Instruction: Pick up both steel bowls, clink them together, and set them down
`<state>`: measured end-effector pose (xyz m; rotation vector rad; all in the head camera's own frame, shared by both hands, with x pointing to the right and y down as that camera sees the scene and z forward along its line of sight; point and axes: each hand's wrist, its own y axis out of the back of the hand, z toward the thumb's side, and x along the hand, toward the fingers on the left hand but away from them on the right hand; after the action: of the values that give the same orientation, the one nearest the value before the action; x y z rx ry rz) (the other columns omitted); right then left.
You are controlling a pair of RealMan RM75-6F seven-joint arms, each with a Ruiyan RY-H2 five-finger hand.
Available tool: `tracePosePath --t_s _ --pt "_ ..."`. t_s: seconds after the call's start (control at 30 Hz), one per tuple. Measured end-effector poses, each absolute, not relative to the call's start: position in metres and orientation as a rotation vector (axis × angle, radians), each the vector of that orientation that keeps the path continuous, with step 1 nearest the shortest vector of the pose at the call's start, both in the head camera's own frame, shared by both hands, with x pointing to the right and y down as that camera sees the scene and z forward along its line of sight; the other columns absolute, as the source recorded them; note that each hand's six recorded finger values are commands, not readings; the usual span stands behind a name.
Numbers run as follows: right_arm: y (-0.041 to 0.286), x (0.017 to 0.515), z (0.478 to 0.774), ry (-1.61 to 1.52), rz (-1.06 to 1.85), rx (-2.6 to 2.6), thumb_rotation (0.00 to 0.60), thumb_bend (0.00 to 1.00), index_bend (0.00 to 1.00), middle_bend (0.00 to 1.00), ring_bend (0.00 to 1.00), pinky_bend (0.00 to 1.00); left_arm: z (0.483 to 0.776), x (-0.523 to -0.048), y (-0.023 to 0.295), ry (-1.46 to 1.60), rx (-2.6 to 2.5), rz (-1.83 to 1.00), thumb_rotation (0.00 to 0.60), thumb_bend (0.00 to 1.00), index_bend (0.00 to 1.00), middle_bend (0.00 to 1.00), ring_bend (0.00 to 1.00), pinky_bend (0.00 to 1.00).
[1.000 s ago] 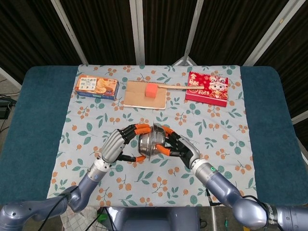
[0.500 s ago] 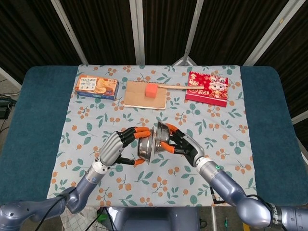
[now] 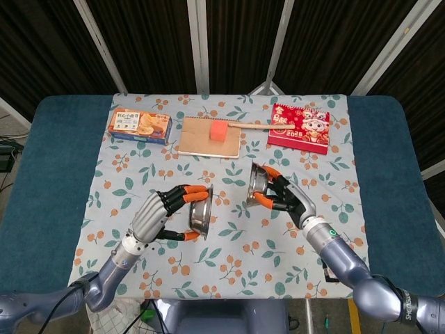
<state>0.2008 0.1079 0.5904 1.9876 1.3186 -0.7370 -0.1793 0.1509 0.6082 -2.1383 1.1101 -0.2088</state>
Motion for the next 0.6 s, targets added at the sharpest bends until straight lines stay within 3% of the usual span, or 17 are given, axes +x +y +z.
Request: tracePosePath --t_s 0.6 --pt "0.119 0.293 0.630 1.702 -1.503 2.445 0.600 0.48 0.80 0.82 0.69 0.53 0.623 -0.215 0.131 0.956 -2.043 -0.543 0.600 0.29 0.55 0.69 0.53 0.71"
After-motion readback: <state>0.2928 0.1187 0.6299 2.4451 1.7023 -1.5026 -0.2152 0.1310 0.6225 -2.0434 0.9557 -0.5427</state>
